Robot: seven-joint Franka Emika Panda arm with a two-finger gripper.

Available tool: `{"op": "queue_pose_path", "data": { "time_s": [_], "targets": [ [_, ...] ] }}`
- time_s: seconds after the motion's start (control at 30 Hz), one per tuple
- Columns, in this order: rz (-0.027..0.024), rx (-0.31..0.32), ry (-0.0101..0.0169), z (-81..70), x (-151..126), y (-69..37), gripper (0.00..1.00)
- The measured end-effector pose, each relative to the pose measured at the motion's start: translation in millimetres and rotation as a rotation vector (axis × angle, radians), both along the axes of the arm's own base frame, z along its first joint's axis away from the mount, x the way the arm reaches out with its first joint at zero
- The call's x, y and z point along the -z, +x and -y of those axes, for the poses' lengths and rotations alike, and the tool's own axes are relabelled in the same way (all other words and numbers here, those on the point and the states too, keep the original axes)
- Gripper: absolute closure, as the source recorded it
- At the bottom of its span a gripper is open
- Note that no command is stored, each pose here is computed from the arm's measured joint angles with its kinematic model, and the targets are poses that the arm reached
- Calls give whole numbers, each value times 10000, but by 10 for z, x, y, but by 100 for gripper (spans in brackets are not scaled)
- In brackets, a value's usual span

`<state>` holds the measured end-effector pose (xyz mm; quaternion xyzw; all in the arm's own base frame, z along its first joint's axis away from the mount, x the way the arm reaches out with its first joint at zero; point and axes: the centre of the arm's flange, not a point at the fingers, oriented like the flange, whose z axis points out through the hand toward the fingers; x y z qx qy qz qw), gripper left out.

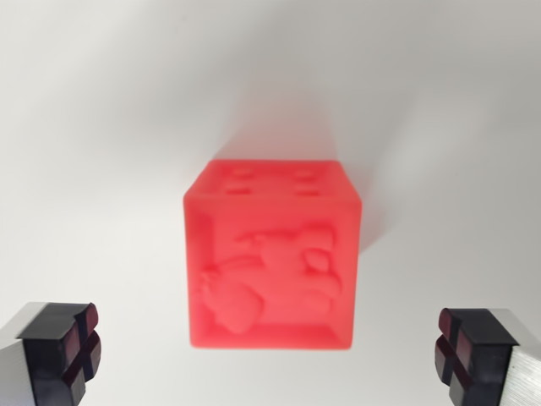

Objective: Destack cube

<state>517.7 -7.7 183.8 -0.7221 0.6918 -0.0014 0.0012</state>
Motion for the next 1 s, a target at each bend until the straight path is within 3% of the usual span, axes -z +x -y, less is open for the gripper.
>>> {"op": "queue_pose_path", "data": {
  "time_s": [1.0],
  "targets": [
    [13,-9,30,-4,-1310,-10,0]
  ]
}}
